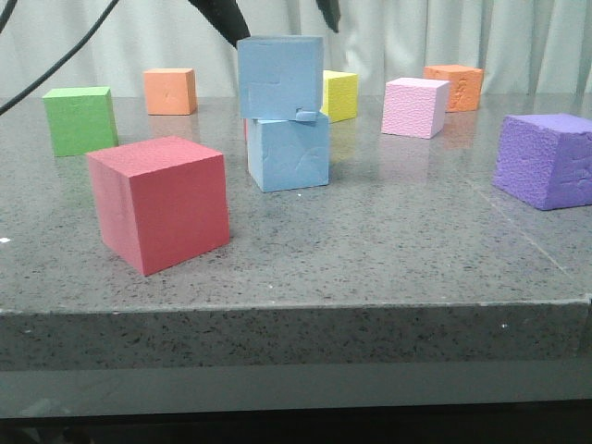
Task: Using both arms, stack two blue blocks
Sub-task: 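Lower the cube onto the other, open the left gripper, withdraw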
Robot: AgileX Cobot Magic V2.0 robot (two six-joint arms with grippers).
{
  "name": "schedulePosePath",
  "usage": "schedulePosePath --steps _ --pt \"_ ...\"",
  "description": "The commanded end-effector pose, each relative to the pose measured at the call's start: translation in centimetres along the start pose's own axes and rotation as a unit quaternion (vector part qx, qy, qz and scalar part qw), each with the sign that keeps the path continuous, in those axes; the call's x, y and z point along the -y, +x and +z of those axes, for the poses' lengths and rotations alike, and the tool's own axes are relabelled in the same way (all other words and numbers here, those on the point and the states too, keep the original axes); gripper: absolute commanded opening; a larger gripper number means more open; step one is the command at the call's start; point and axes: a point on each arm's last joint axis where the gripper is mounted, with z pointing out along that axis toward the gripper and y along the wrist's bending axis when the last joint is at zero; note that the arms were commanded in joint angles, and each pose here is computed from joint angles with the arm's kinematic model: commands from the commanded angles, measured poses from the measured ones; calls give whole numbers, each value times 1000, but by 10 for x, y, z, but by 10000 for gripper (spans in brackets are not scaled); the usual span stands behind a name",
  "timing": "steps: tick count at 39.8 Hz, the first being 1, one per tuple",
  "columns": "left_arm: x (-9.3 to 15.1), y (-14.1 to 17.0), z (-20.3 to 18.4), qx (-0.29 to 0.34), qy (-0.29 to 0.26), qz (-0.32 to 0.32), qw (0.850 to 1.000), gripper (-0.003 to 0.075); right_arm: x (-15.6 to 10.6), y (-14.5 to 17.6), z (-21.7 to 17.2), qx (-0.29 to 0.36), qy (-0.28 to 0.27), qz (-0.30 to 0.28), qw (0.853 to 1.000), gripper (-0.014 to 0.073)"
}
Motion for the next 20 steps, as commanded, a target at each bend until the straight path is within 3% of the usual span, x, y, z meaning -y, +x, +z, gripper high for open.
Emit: schedulePosePath --steps 1,20 --pt "9 0 -36 32 20 8 999 582 -2 -13 -3 45 -10 -4 999 -68" --pt "8 0 -41 38 15 11 999 588 -2 -13 -3 45 -10 -4 999 -68"
